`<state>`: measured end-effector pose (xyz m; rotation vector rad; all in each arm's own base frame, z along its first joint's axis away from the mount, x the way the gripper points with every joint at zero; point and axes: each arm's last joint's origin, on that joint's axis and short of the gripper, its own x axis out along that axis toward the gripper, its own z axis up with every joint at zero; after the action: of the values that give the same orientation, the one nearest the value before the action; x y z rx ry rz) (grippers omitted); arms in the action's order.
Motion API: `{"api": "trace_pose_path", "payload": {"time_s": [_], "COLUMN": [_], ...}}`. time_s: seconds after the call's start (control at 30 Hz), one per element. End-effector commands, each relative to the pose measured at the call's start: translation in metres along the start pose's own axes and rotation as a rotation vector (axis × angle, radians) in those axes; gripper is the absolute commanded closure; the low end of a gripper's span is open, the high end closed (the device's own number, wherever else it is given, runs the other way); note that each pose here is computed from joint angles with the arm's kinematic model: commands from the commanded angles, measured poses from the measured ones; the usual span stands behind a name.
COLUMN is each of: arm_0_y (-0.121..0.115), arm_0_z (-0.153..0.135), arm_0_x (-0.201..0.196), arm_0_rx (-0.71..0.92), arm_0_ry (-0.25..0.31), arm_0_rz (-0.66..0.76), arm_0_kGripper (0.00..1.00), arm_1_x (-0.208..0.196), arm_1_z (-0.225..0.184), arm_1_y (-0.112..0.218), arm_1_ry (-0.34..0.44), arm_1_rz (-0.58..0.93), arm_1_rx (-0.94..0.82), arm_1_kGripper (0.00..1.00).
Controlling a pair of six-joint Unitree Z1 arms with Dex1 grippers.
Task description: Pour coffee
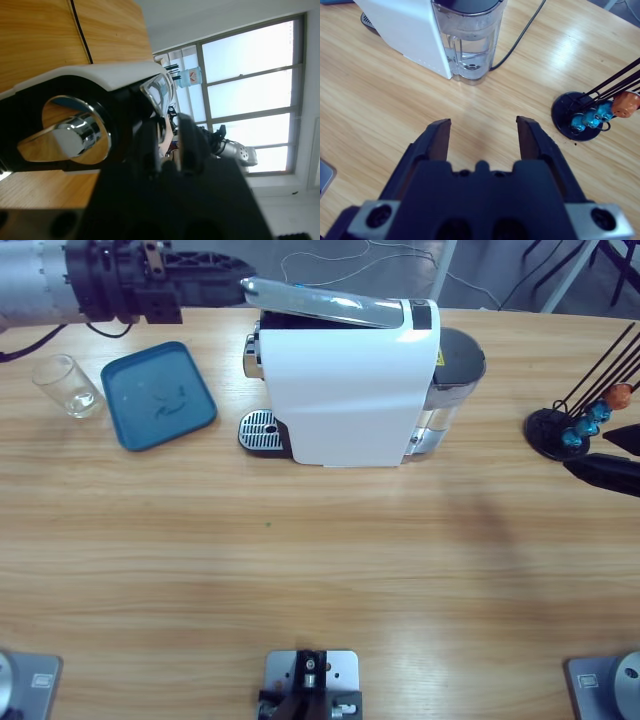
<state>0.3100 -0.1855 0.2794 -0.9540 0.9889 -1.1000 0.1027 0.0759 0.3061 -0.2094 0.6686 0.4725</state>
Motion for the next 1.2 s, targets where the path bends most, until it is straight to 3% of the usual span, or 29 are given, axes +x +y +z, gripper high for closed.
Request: {"api": "trace_pose_path", "payload": {"time_s": [0.03, 0.43, 0.47, 0.5, 0.53, 0.57, 0.73, 0.8, 0.83, 0.87, 0.93, 1.07, 1.13, 1.2], "arm_0_y": [-0.008, -0.069, -0.07, -0.072, -0.075, -0.079, -0.11, -0.132, -0.142, -0.147, -0.141, -0.121, -0.114, -0.101], "arm_0_z": [0.002, 0.015, 0.015, 0.013, 0.011, 0.007, -0.033, -0.066, -0.082, -0.096, -0.118, -0.15, -0.158, -0.163], "arm_0_x": [0.002, -0.007, -0.007, -0.008, -0.011, -0.016, -0.058, -0.086, -0.098, -0.109, -0.127, -0.152, -0.157, -0.156], "arm_0_rx": [0.041, 0.138, 0.122, 0.107, 0.102, 0.112, 0.304, 0.465, 0.552, 0.626, 0.702, 0.75, 0.763, 0.781], "arm_0_ry": [0.006, -0.027, -0.017, -0.008, -0.009, -0.022, -0.146, -0.183, -0.19, -0.192, -0.202, -0.229, -0.248, -0.26], "arm_0_rz": [-0.025, -0.107, -0.092, -0.072, -0.052, -0.026, 0.236, 0.444, 0.567, 0.686, 0.812, 0.858, 0.856, 0.851], "arm_0_kGripper": [1.0, 1.0, 0.937, 0.692, 0.559, 0.503, 0.497, 0.495, 0.448, 0.277, 0.111, 0.114, 0.113, 0.11], "arm_1_x": [0.011, 0.011, 0.011, 0.011, 0.011, 0.011, 0.009, 0.003, -0.004, -0.013, -0.017, -0.013, -0.018, -0.02], "arm_1_z": [-0.005, -0.005, -0.005, -0.005, -0.005, -0.005, -0.006, -0.009, -0.012, -0.018, -0.023, -0.014, -0.006, -0.004], "arm_1_y": [0.0, 0.0, 0.0, 0.0, 0.0, 0.0, -0.002, -0.003, -0.006, -0.009, -0.01, -0.012, -0.022, -0.036], "arm_1_ry": [0.054, 0.053, 0.052, 0.051, 0.051, 0.05, 0.047, 0.029, 0.001, -0.04, -0.071, -0.038, 0.019, 0.025], "arm_1_rz": [-0.012, -0.013, -0.013, -0.013, -0.013, -0.013, -0.035, -0.039, -0.05, -0.066, -0.066, -0.113, -0.195, -0.288], "arm_1_rx": [0.01, 0.01, 0.01, 0.01, 0.01, 0.01, 0.022, 0.036, 0.052, 0.078, 0.095, 0.209, 0.273, 0.394], "arm_1_kGripper": [0.455, 0.451, 0.451, 0.45, 0.446, 0.446, 0.446, 0.448, 0.446, 0.446, 0.445, 0.401, 0.341, 0.318]}}
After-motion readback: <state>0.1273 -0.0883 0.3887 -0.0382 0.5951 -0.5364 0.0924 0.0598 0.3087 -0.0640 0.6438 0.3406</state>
